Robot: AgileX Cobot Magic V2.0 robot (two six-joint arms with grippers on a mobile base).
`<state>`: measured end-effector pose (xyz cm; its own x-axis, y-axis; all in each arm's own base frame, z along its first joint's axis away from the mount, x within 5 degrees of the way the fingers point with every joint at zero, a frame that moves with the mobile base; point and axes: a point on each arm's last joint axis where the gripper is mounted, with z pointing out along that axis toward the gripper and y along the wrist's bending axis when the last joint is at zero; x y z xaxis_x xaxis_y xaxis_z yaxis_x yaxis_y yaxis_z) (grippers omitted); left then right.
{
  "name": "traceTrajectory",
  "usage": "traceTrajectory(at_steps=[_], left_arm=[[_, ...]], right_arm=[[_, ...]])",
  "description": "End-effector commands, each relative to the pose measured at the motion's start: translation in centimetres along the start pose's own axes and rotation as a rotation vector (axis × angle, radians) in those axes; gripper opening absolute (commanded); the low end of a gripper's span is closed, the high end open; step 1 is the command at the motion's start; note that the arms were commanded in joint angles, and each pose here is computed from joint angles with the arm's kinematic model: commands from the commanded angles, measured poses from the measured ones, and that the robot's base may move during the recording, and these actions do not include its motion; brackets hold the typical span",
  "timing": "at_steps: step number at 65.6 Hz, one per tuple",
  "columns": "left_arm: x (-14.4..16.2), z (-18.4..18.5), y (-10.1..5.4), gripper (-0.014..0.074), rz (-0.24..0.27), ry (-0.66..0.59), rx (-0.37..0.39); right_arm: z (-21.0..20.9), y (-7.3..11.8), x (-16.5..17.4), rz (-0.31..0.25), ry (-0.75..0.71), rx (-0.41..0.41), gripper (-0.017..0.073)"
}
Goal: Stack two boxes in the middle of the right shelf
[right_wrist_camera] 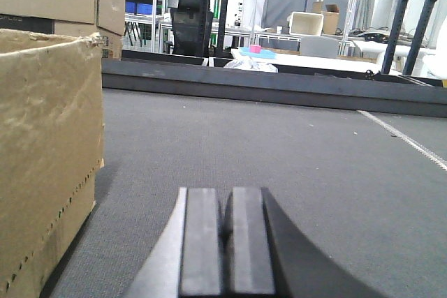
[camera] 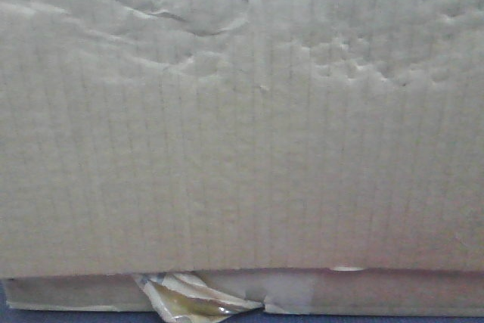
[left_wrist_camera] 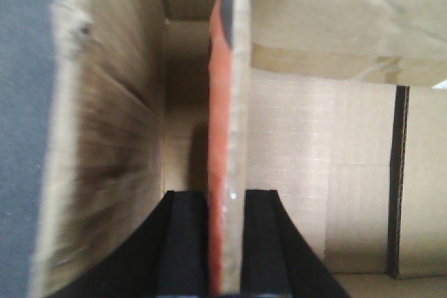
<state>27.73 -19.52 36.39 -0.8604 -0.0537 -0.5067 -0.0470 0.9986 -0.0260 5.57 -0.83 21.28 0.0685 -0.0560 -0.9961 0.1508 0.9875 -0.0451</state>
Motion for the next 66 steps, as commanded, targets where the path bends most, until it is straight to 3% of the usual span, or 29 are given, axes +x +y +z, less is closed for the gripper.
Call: traceTrajectory(at_steps=[1, 22, 31, 37, 43, 53, 66], left_arm=[[0.1, 0.8, -0.8, -0.0111, -0.001, 0.013, 0.012], [0.1, 2.7, -0.9, -0.0084, -0.010, 0.090, 0.018], [-0.3, 3.2, -0.2, 0.0101, -0.037, 0.123, 0.035], [-0.3, 3.2, -0.2, 0.0249, -0.014, 0.122, 0.036], [-0.3, 3.2, -0.2, 0.0318, -0.012, 0.122, 0.036], [-0.3, 3.1, -0.2, 0.0337, -0.013, 0.120, 0.040], [-1.5, 0.2, -0.1, 0.0337, -0.021, 0.045, 0.107]], right_arm=[[0.0, -0.1, -0.1, -0.009, -0.018, 0.009, -0.0162], [0.0, -0.1, -0.1, -0.009, -0.018, 0.009, -0.0162], [0.0, -0.1, -0.1, -0.009, -0.018, 0.009, -0.0162], [0.0, -0.1, -0.1, -0.009, -0.018, 0.009, -0.0162], [0.0, -0.1, -0.1, -0.009, -0.018, 0.009, -0.0162], [0.0, -0.1, -0.1, -0.009, -0.018, 0.009, -0.0162], [0.0, -0.1, -0.1, -0.009, -0.018, 0.009, -0.0162]])
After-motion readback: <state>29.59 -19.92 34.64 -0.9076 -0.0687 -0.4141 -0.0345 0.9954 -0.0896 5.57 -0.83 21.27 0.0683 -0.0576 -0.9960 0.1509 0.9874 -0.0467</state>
